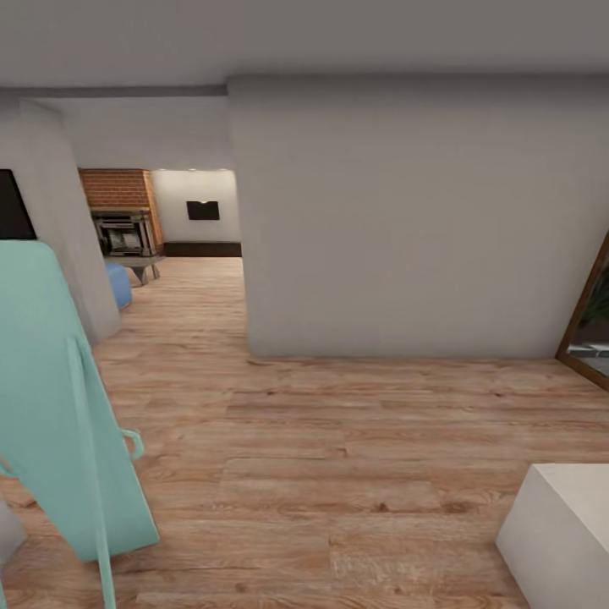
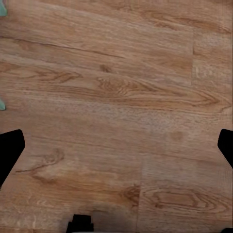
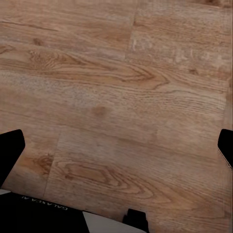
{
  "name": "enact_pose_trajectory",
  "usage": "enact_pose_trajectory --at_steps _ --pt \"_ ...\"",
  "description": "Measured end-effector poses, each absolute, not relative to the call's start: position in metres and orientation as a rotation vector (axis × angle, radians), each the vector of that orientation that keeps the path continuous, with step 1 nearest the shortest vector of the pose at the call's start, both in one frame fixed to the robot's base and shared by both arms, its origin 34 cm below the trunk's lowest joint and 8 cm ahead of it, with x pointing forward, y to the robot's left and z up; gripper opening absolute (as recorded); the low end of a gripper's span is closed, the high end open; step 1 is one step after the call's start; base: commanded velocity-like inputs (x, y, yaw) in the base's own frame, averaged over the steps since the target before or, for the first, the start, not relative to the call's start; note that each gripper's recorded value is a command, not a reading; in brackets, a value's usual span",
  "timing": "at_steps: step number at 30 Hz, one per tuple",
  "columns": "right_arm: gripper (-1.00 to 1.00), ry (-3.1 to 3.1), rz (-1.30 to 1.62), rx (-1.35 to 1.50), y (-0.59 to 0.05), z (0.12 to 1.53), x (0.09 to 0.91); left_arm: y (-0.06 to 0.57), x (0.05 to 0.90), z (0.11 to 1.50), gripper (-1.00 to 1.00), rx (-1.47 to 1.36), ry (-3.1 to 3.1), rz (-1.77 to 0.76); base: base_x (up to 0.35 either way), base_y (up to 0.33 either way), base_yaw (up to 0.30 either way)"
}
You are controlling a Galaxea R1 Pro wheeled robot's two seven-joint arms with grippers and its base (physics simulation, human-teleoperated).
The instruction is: Move the two storage containers from the living room to the garage. In the garage, place one container on the floor and stack the other container on top of it (either order is fine).
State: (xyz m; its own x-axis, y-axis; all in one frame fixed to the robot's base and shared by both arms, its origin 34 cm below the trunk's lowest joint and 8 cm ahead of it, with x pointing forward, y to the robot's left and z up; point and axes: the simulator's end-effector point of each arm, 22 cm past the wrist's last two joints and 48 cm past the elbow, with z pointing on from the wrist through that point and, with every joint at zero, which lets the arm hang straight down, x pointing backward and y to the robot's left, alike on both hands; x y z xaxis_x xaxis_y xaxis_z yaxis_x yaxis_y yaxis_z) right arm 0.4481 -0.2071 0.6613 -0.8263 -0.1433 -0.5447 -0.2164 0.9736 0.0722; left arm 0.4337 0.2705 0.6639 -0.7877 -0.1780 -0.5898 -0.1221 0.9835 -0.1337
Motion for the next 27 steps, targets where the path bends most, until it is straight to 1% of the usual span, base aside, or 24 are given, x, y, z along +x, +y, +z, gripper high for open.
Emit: enact_pose_trajectory --at_steps 27 --pt "1.0 2.557 0.176 -0.253 -0.2071 0.6612 0.4476 0.2705 0.4336 0.6639 1.0 -0.209 2.487 -0.116 0.326 0.0 0.0"
